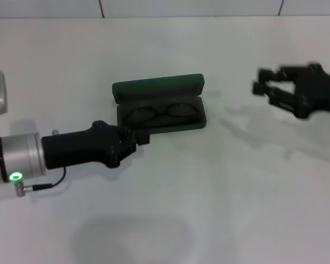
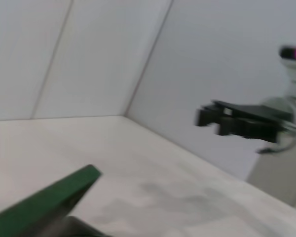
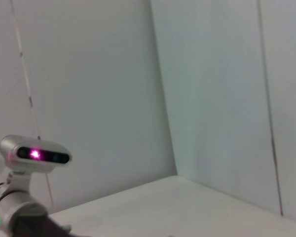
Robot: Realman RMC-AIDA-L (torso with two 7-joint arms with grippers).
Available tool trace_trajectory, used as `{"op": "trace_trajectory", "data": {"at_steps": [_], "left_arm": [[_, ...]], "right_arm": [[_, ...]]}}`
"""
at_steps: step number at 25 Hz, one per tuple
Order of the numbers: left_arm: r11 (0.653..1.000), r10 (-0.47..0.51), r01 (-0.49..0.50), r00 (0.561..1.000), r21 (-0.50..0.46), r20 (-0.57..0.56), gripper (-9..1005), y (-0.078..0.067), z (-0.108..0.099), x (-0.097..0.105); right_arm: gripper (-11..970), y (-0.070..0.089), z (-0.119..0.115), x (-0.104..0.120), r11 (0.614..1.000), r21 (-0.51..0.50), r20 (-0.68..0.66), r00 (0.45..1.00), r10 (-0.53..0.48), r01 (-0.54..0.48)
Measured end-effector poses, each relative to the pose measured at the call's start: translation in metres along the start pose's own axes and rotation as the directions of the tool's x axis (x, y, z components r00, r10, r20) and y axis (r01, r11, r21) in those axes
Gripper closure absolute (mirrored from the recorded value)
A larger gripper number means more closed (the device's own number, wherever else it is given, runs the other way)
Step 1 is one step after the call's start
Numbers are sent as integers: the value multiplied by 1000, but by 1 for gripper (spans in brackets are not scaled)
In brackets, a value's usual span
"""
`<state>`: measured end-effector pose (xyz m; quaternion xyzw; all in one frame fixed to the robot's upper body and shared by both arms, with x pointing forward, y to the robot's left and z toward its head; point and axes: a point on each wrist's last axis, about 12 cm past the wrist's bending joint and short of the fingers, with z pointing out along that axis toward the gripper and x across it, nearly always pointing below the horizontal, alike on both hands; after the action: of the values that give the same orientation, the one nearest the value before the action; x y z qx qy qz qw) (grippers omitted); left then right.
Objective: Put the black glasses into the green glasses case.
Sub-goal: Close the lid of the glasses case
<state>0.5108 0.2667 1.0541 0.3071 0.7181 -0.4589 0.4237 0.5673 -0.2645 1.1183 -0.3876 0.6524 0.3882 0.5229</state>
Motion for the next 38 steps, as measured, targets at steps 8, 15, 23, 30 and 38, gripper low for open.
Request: {"op": "trace_trajectory", "data": {"at_steps": [8, 15, 23, 30, 38], "left_arm": [[990, -4, 0, 1000, -138, -28, 994, 19, 9, -4], [978, 4, -14, 999, -210, -44, 994, 28, 14, -7], [952, 8, -18, 999, -306, -32, 994, 40, 18, -12], [924, 17, -43, 997, -379, -71, 993, 50, 17, -11], [894, 30, -61, 997, -444, -78, 993, 58, 16, -15]], "right_arm": [[529, 25, -24, 57, 998, 60, -15, 1000, 2, -1], [246, 35, -24, 75, 997, 76, -38, 999, 27, -24], [92, 42, -23, 80, 998, 45, -53, 998, 34, -31], [93, 44, -23, 81, 999, 31, -60, 998, 34, -32], [95, 44, -23, 81, 999, 28, -57, 998, 34, -32]]}}
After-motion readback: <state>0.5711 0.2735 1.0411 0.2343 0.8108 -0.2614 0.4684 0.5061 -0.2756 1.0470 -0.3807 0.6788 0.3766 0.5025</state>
